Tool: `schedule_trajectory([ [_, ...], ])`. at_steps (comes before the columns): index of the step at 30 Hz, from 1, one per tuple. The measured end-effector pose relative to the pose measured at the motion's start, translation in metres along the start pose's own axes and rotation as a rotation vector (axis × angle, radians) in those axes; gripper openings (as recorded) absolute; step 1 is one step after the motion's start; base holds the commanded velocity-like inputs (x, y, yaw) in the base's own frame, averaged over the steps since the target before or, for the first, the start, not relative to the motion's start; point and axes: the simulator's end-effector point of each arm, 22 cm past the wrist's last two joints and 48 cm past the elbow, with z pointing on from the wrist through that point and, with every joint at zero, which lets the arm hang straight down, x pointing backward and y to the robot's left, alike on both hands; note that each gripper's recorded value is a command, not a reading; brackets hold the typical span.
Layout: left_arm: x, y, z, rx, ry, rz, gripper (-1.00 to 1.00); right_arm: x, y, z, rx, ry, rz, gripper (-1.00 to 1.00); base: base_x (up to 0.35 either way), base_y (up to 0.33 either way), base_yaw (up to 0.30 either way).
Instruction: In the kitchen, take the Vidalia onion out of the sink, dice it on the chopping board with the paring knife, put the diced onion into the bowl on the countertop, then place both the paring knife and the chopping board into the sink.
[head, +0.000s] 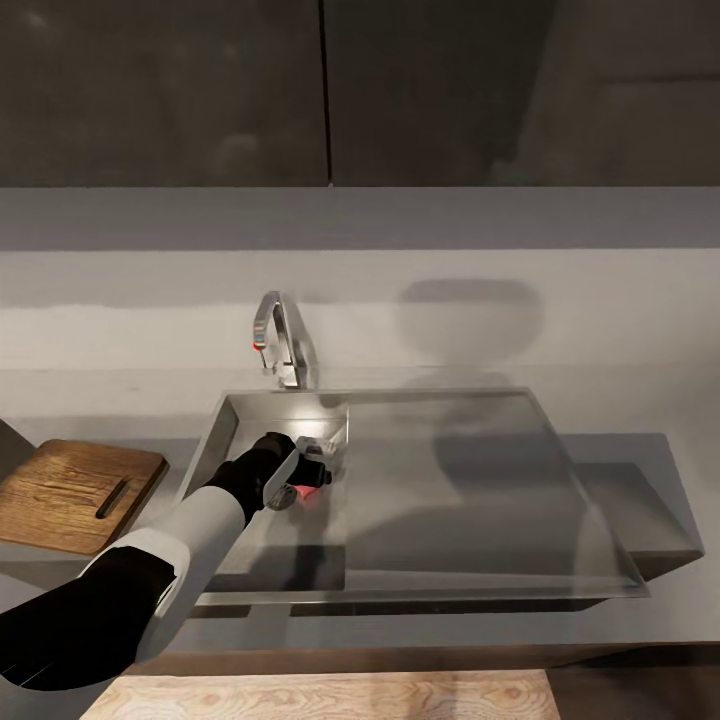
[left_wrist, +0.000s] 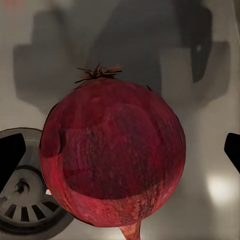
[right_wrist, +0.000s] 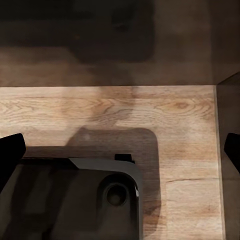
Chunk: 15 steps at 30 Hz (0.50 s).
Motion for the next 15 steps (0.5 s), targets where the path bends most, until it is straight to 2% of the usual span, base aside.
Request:
schedule_trajectory([
  [12,0.0012,0.0088,0.0002,-0.011,0.002,-0.004,1.0,0.0003,-0.0002,0.0,0.001,0.001,0.001,1.0,0.0,0.0,0.0],
  [13,0.0012,0.0089,0.0002,-0.011,0.002,-0.004,-1.0,0.0003,-0.0003,0.0,0.001,0.001,0.001,1.0,0.0,0.0,0.0],
  [15,0.0005,0.0093,-0.0001,-0.012,0.0,-0.004,-1.0,0.0002,-0.0004,0.0,0.001,0.001,0.001,1.0,0.0,0.0,0.0],
])
